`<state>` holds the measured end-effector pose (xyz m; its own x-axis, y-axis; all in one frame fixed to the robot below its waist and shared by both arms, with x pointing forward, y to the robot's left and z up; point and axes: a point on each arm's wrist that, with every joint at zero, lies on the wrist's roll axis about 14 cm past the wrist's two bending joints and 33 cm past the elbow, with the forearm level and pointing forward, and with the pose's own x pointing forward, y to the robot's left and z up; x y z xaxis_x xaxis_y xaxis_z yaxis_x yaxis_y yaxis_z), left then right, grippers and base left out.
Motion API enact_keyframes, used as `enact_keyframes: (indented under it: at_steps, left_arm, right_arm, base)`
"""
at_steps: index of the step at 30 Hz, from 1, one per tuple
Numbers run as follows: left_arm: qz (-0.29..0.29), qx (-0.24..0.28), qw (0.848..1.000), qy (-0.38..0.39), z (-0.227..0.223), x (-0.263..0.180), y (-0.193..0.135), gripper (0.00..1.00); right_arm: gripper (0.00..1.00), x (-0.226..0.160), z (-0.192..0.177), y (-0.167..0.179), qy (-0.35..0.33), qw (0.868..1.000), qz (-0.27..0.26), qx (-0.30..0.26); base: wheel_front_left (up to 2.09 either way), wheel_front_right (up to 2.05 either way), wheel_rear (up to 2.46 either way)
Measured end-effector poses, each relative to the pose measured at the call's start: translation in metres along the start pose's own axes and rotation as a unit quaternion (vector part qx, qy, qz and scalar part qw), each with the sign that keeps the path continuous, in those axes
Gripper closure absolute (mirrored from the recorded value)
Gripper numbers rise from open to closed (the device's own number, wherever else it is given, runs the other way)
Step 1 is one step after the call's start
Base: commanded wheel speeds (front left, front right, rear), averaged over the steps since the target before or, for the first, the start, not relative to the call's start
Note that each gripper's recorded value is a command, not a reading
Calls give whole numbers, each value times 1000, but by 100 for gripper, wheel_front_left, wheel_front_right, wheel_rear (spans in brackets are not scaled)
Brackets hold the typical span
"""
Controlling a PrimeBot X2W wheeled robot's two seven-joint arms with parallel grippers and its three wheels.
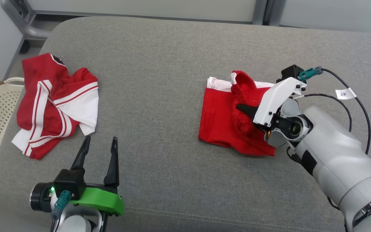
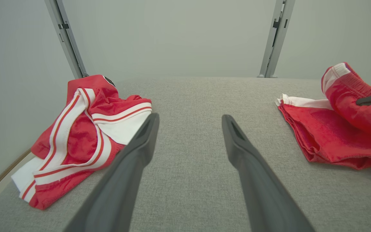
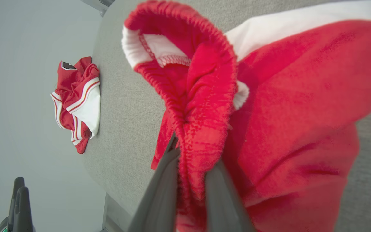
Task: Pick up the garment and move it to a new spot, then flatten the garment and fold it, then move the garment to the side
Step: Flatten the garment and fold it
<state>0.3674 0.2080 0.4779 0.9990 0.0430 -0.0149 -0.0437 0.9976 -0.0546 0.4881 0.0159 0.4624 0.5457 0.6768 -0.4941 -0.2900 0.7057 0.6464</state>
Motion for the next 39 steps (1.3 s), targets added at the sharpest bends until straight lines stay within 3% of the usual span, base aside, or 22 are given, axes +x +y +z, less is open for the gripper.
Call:
enact_keyframes:
  at_steps: [11,20,21,23,33,39]
  left_arm:
    - [17,-8,1000,4,-2,-12,7,0]
    - [29,-16,999,4,-1,-16,11,0]
    - [29,-16,999,4,-2,-16,11,0]
    - [30,-17,999,5,-2,-15,11,0]
    - [24,-13,1000,3,-1,-11,8,0]
    - [19,-5,1000,-8,5,-6,7,0]
  right_arm:
    - [100,20,-12,10,51,998,-21,18]
    - [100,26,-13,9,50,998,-37,14]
    - [86,27,-11,10,44,998,-36,13]
    - [0,28,-10,10,39,999,-37,11]
    - [0,20,7,15,3,1000,-19,7]
    - [0,0,37,10,-86,992,-12,-92]
  base:
    - [0,0,0]
    - [0,0,0]
    - [0,0,0]
    - [0,0,0]
    - [0,0,0]
    - [0,0,0]
